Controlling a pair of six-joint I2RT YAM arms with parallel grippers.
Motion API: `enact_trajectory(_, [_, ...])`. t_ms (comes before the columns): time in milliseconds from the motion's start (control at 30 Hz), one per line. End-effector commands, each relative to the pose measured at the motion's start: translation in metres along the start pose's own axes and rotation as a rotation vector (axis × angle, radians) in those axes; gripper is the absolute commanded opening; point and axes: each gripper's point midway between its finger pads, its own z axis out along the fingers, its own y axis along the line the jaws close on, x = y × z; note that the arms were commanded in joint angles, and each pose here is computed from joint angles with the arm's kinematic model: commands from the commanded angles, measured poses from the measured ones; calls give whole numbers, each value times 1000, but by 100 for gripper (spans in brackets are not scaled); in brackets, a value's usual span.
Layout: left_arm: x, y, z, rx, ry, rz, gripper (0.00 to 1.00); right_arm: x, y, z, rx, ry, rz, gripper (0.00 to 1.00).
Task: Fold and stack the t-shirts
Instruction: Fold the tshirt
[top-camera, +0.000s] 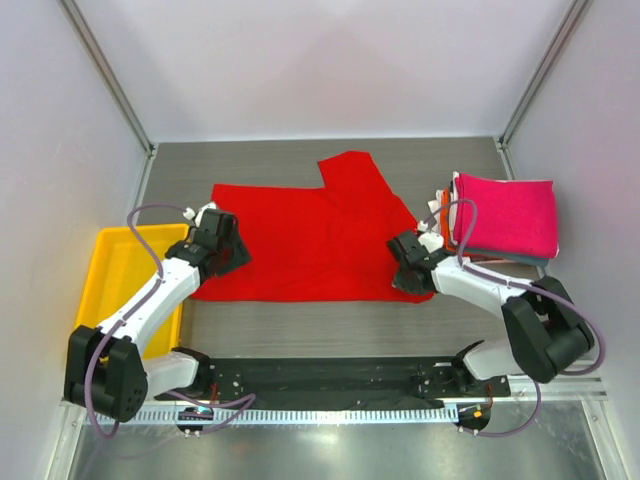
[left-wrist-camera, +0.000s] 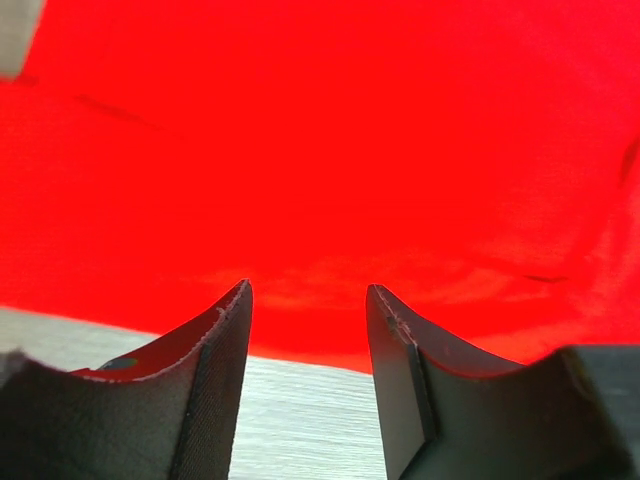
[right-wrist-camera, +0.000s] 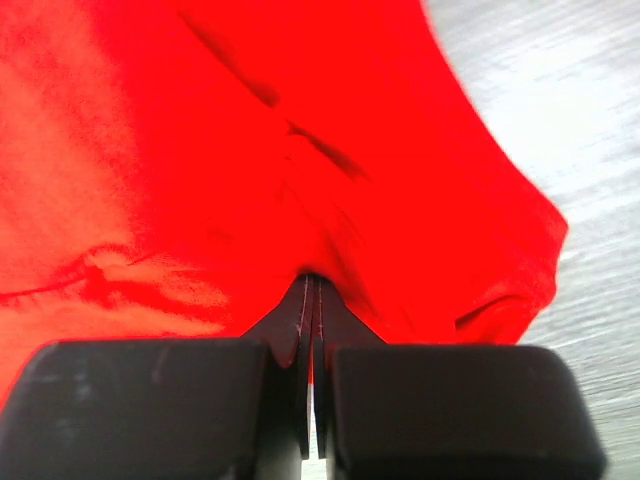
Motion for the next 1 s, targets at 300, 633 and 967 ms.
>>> enact_trajectory(300, [3, 29, 6, -95, -27, -147, 48, 18, -72, -41, 83, -72, 184, 1])
enact_trajectory(633, [-5, 55, 17, -208, -52, -171, 36, -13, -44, -56, -23, -142, 111, 1])
enact_trajectory(967, [-40, 52, 31, -221, -94, -306, 40, -72, 7, -86, -138, -240, -36, 24])
